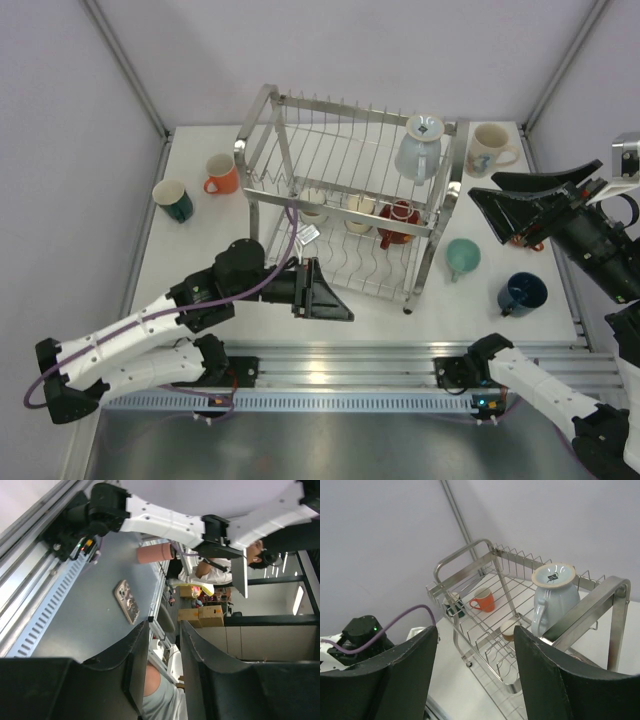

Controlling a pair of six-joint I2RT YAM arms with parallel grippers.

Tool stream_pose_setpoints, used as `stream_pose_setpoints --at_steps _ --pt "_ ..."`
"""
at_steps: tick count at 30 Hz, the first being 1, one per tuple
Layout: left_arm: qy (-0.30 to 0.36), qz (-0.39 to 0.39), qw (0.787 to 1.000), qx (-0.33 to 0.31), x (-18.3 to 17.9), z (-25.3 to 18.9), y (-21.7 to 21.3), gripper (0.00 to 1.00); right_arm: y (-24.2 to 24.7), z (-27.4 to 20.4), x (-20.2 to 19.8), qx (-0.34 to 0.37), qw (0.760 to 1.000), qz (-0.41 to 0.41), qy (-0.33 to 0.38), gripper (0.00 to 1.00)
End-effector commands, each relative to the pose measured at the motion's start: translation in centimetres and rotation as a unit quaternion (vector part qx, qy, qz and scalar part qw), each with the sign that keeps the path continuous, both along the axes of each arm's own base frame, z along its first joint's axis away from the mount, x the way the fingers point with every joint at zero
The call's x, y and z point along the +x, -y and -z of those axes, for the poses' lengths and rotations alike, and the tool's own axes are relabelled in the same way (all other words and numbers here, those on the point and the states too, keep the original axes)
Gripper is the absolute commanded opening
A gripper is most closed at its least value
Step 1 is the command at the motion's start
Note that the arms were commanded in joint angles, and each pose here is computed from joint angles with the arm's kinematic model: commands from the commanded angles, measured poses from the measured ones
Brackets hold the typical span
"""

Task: Load the cups into the dish rack
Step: Grab a cup with the right arm

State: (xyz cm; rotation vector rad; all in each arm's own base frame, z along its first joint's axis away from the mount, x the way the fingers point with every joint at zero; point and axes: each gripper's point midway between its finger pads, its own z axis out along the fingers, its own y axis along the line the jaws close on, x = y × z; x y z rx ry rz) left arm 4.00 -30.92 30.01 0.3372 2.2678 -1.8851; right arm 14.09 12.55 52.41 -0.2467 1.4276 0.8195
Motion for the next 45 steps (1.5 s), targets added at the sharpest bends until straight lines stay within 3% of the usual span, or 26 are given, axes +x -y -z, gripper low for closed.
stream_pose_setpoints --at_steps 1,7,11,16,17,20,21,22,24,26,29,31,32,34,35,37,45 --pt "0.057 0.000 0.994 -0.091 -0.7 -5.8 -1.2 0.37 0.5 -1.3 -0.8 0.010 1.000 0.003 0.017 0.63" --pt "0.142 0.007 0.978 -0.151 -1.6 -11.0 -2.8 0.41 0.3 -1.4 -0.4 0.010 1.000 0.002 0.014 0.63" --pt "0.229 -0.035 0.954 -0.190 -0.6 -17.2 -3.7 0.41 0.0 -1.5 0.1 0.010 1.000 0.002 0.009 0.63" --pt "0.340 -0.169 0.915 -0.137 5.8 -21.2 -2.8 0.40 -0.1 -0.7 2.7 0.004 0.999 0.031 -0.015 0.63" --pt "0.357 -0.190 0.904 -0.139 6.6 -22.8 -3.0 0.40 0.0 -0.5 3.2 0.002 0.999 0.040 -0.018 0.63" --pt "0.411 -0.295 0.862 -0.047 11.9 -24.2 -3.8 0.39 1.6 -0.3 5.3 -0.006 0.994 0.106 -0.035 0.63" --pt "0.436 -0.317 0.842 0.009 14.5 -23.3 -3.1 0.38 2.1 0.4 6.2 -0.015 0.990 0.129 -0.050 0.63" --pt "0.445 -0.376 0.812 0.025 16.0 -25.8 -5.1 0.38 2.5 0.4 6.6 -0.021 0.988 0.145 -0.051 0.63" --pt "0.480 -0.413 0.767 0.101 19.1 -25.2 -5.6 0.38 3.9 0.9 7.7 -0.033 0.979 0.192 -0.061 0.63" --pt "0.507 -0.437 0.731 0.133 20.3 -26.5 -6.6 0.38 5.1 1.4 9.0 -0.046 0.968 0.238 -0.069 0.63" --pt "0.521 -0.460 0.696 0.178 22.1 -26.8 -7.3 0.40 6.9 2.1 10.4 -0.066 0.949 0.297 -0.079 0.63" --pt "0.520 -0.457 0.694 0.196 23.5 -25.9 -7.6 0.41 7.3 2.6 11.5 -0.080 0.940 0.320 -0.086 0.63" --pt "0.507 -0.452 0.709 0.190 24.1 -25.4 -7.4 0.41 7.6 3.1 12.4 -0.089 0.933 0.336 -0.094 0.63" --pt "0.484 -0.454 0.717 0.215 26.7 -23.8 -9.1 0.41 7.7 3.5 13.3 -0.098 0.928 0.346 -0.098 0.63" --pt "0.475 -0.438 0.736 0.203 27.1 -23.2 -8.7 0.41 8.0 3.7 14.1 -0.101 0.924 0.353 -0.103 0.63" --pt "0.464 -0.443 0.737 0.213 28.3 -22.5 -10.0 0.41 8.2 4.0 14.9 -0.094 0.926 0.350 -0.109 0.63" --pt "0.462 -0.410 0.764 0.186 25.2 -23.3 -10.9 0.43 14.9 7.2 20.2 -0.082 0.917 0.353 -0.167 0.63"
